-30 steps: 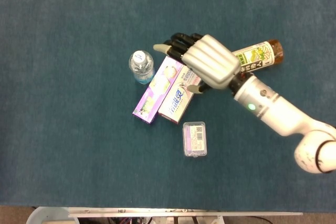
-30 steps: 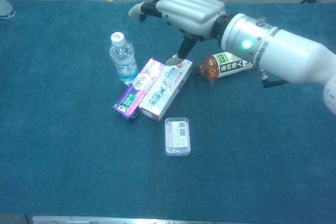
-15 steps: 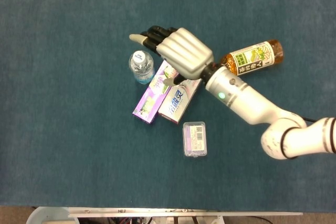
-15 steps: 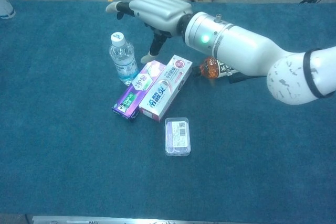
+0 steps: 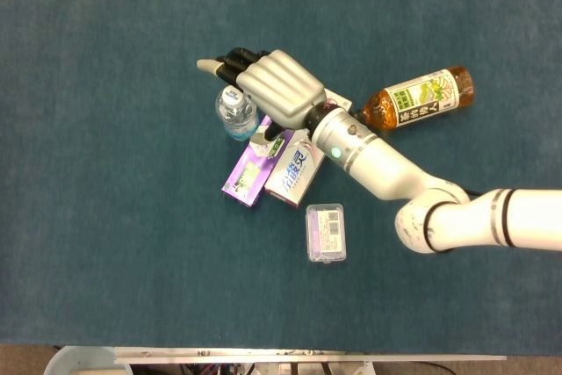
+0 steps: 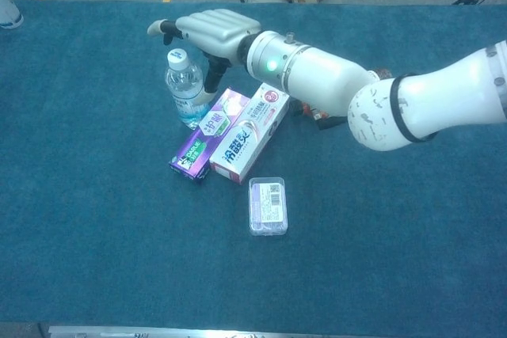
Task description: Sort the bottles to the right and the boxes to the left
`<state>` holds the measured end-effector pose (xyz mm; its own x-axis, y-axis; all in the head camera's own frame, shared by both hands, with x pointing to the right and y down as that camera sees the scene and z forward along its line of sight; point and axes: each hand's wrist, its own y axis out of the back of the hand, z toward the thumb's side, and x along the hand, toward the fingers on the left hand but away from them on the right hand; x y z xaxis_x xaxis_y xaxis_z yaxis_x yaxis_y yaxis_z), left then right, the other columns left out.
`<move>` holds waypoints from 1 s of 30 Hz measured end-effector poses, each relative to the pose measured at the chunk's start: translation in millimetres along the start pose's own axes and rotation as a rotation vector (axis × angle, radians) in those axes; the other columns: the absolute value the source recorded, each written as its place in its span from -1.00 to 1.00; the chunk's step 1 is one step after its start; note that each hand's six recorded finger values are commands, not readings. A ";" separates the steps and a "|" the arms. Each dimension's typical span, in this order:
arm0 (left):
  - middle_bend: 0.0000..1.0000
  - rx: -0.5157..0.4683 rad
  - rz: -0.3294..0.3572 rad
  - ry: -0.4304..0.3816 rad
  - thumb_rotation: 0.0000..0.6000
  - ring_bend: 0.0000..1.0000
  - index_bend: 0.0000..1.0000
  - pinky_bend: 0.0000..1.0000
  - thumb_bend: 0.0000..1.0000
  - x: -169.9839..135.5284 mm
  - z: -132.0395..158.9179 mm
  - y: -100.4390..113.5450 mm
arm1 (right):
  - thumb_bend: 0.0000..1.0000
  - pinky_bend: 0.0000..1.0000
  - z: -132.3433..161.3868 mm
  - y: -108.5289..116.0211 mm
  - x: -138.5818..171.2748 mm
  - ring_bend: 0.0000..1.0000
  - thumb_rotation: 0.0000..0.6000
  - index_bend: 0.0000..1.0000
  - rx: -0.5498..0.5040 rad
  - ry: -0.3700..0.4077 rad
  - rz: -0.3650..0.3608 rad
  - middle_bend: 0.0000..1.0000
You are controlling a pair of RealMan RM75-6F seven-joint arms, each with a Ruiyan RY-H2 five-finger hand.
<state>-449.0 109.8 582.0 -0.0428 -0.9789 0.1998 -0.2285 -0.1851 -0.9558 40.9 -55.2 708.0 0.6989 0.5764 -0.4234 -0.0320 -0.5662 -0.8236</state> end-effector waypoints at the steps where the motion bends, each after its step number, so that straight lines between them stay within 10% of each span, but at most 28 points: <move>1: -0.68 0.000 0.000 0.000 1.00 -0.79 -0.75 -0.62 -0.53 -0.3 -0.2 0.1 | -1.00 -0.32 0.1 -1.8 -1.8 -0.72 1.00 -0.84 -0.001 -0.002 0.003 -0.62; 7: -0.68 -0.001 -0.001 0.002 1.00 -0.79 -0.75 -0.62 -0.53 -2.3 -1.5 0.9 | -0.93 -0.20 4.9 -13.9 -12.2 -0.67 1.00 -0.81 -0.011 -0.007 0.022 -0.54; 15: -0.68 -0.008 -0.004 0.002 1.00 -0.79 -0.75 -0.64 -0.53 -5.3 -2.8 1.2 | -0.38 0.36 7.5 -20.6 -20.3 -0.30 1.00 -0.17 -0.008 -0.019 0.004 -0.23; 30: -0.67 -0.008 -0.009 -0.001 1.00 -0.79 -0.75 -0.64 -0.53 -3.2 -3.7 0.1 | -0.18 0.66 -0.1 -16.9 -25.2 0.01 1.00 0.25 -0.036 -0.039 -0.051 0.03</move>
<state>-452.5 113.3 582.1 -0.0396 -0.9774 0.2078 -0.2364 -0.1929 -0.9523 23.9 -60.1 732.6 0.6706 0.6269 -0.3965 0.0289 -0.5562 -0.8306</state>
